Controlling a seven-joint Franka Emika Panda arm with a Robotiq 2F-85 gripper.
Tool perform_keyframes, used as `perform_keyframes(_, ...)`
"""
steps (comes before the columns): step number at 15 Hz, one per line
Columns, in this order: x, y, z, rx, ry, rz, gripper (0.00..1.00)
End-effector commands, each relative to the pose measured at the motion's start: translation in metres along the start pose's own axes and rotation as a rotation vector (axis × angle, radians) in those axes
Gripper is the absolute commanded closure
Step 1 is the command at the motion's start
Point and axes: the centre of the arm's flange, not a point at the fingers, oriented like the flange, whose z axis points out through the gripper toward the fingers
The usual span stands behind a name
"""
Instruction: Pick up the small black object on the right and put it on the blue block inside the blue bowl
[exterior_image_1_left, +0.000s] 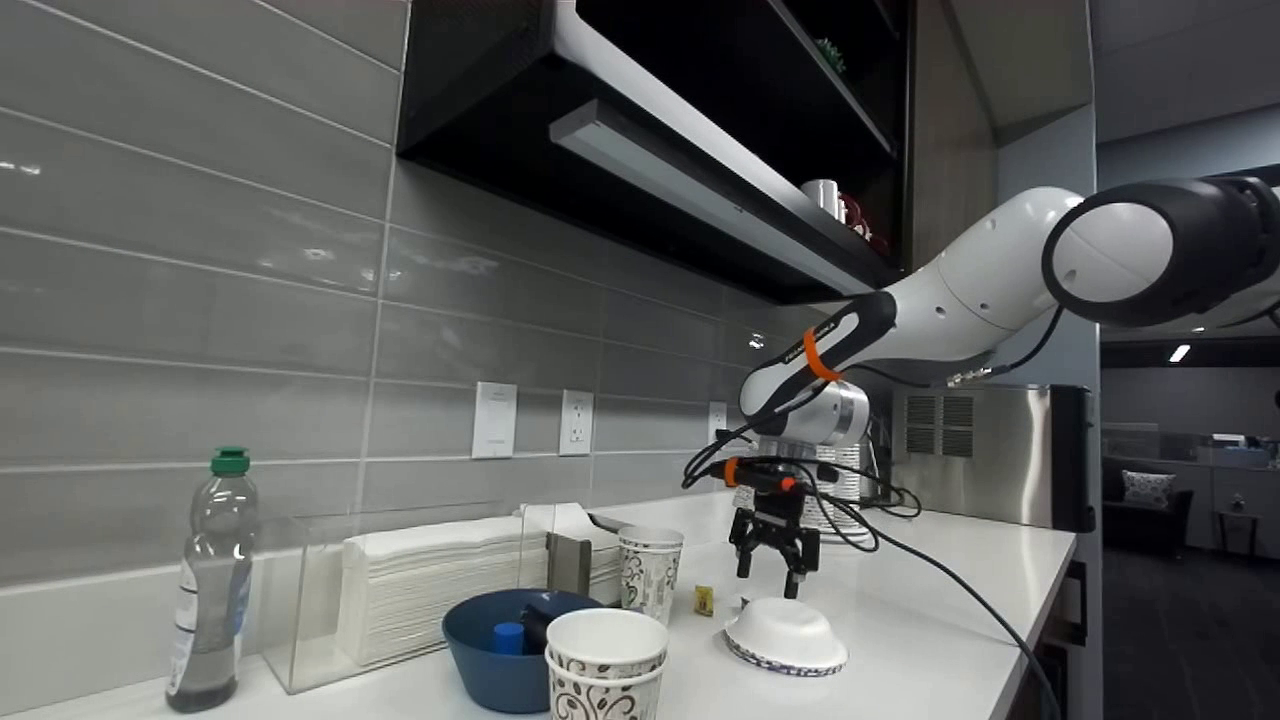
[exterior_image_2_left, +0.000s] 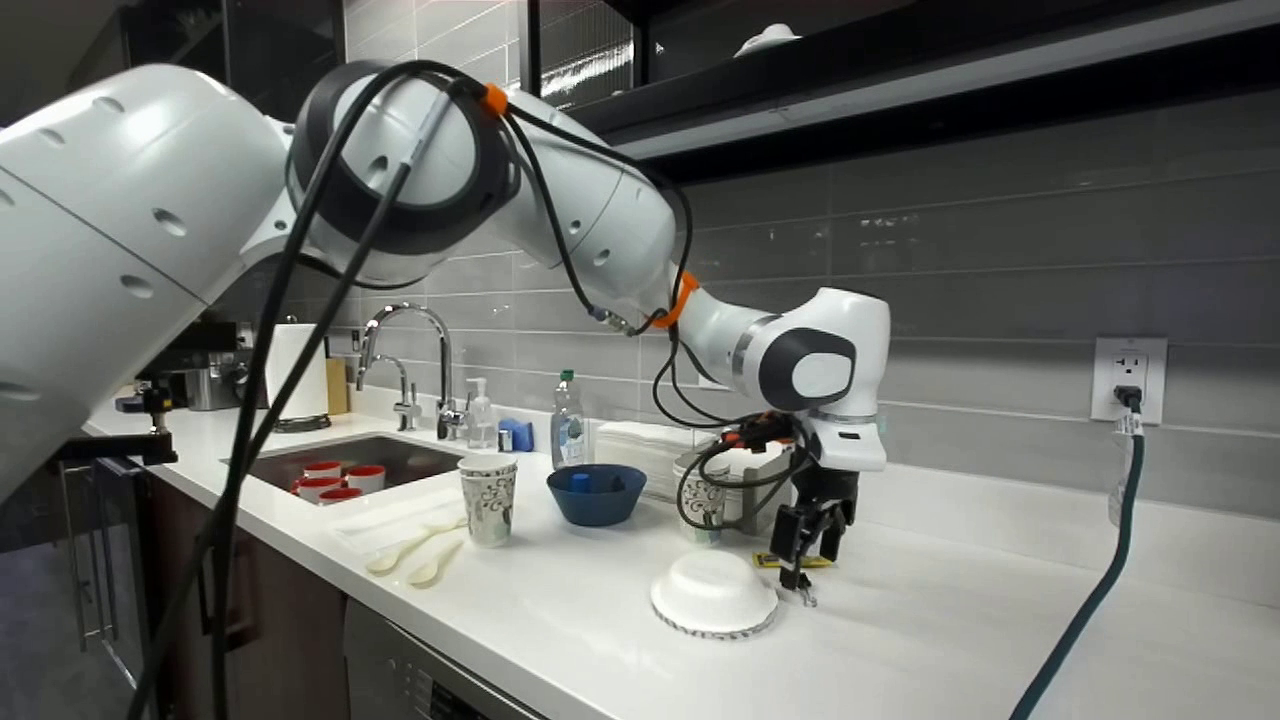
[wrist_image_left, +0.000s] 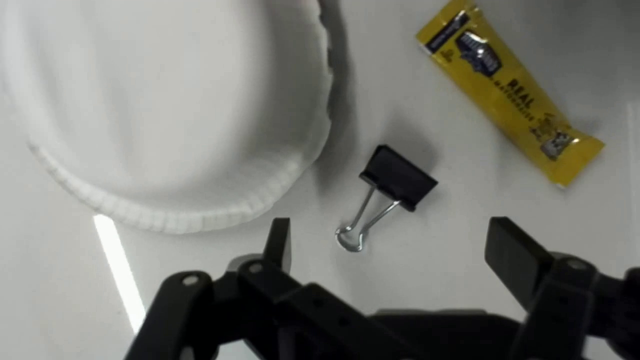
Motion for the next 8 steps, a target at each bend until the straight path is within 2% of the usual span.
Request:
perform_keyframes(1, -0.012, 0.004, 0.016, 0.068, 0.098, 0.158, 0.0)
perform_keyframes(5, -0.007, 0.006, 0.029, 0.07, 0.207, 0.271, 0.0)
perform_keyframes(7, -0.007, 0.008, 0.034, 0.053, 0.224, 0.298, 0.0)
perform_keyframes(8, -0.009, 0.007, 0.035, 0.055, 0.206, 0.305, 0.03)
